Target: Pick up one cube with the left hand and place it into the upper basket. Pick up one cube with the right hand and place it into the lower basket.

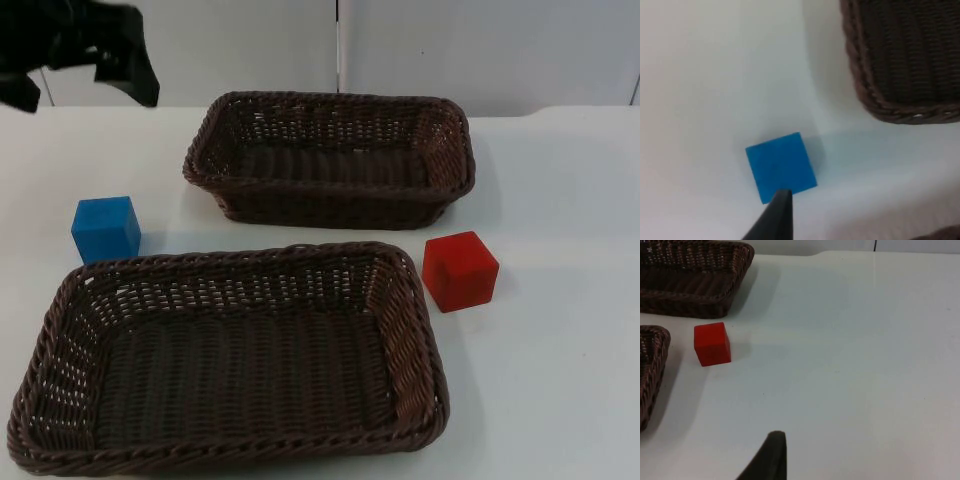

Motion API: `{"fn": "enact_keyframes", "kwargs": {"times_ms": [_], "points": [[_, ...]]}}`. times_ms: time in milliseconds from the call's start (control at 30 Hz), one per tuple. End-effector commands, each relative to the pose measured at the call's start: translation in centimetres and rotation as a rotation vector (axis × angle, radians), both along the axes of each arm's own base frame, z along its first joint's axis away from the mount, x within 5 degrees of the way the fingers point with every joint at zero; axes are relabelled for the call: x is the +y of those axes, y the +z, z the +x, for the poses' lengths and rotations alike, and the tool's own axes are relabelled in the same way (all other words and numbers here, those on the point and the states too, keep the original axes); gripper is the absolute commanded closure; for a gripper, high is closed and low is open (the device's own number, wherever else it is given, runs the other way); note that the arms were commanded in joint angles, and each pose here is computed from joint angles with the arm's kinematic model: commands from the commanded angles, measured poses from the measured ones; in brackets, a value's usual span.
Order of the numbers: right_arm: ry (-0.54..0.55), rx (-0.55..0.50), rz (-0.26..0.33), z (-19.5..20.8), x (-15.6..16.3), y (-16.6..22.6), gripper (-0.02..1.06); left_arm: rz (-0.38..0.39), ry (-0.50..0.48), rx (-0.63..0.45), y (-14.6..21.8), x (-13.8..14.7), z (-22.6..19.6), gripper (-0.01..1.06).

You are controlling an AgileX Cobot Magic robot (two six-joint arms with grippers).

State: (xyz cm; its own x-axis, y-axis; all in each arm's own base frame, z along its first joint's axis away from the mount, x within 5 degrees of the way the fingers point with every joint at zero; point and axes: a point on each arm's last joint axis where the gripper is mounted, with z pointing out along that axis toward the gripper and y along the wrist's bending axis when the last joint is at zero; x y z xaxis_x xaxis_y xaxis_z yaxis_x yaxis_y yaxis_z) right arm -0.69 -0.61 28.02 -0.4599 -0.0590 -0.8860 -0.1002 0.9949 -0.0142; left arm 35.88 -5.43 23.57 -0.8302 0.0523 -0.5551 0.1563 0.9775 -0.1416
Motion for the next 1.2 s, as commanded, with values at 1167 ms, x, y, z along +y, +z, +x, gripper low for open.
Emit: {"fn": "enact_keyframes", "kwargs": {"times_ms": [1167], "points": [[-0.006,-0.009,-0.012,0.0,-0.1,0.0,0.00,0.090,0.190,0.147,-12.5,2.0,6.6,0.00]]}}
